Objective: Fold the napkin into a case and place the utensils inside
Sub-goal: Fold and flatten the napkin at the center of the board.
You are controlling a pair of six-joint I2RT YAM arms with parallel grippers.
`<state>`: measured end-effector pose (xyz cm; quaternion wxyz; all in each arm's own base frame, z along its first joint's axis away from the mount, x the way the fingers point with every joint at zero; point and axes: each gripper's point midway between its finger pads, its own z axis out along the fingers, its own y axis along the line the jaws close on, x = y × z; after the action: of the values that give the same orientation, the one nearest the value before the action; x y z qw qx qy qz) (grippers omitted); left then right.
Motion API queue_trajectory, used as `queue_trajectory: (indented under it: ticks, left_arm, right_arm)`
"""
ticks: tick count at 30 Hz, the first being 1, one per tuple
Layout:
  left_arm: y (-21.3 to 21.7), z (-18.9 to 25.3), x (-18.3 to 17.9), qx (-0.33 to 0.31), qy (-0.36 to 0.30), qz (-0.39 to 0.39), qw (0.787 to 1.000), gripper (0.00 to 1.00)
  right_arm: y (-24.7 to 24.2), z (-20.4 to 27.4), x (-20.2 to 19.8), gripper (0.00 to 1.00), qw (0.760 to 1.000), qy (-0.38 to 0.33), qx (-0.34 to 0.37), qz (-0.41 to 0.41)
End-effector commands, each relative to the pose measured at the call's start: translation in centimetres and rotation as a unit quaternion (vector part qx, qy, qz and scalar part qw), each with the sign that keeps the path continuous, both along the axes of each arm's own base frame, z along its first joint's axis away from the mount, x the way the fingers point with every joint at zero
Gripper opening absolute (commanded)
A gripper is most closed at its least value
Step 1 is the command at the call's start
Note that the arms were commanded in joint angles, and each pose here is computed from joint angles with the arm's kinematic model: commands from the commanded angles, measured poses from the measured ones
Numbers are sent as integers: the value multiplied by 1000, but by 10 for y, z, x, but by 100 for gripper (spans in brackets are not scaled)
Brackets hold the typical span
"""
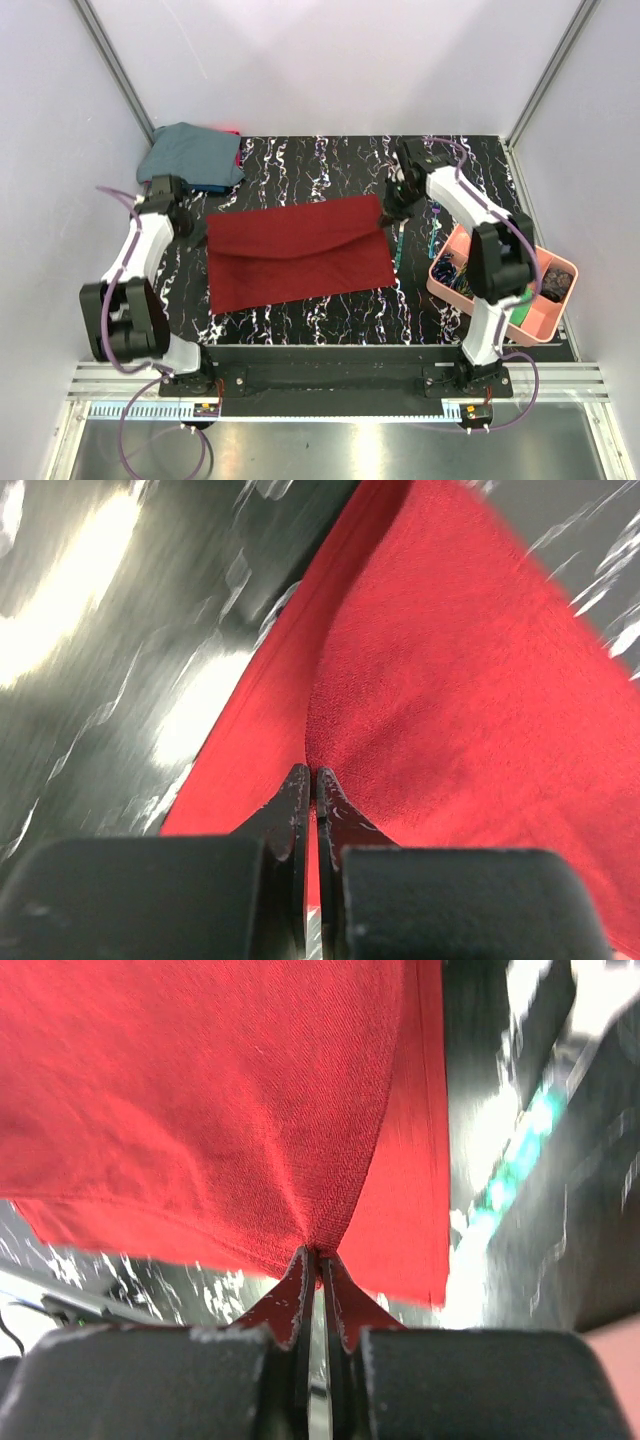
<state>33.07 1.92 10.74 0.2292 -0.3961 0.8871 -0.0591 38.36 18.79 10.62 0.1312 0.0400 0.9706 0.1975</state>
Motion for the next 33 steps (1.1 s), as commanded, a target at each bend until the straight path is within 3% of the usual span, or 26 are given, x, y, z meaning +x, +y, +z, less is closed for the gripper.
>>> queue_trajectory:
  ticks: [1, 10, 16, 33]
  left_arm:
    - [-4, -7, -52, -2, 26, 10, 1000, 0]
    - [-2, -36, -114, 13, 104, 49, 993, 0]
    - [-14, -54, -125, -14, 128, 39, 991, 0]
    - [-13, -78, -148, 4, 173, 56, 983, 0]
  right_arm:
    - [-4, 22, -27, 0, 999, -29, 25, -2]
    - [-21, -9, -72, 0, 1000, 9, 2, -1]
    - [-23, -29, -76, 0, 1000, 23, -6, 6]
    - [-34, -55, -97, 0, 998, 54, -25, -17]
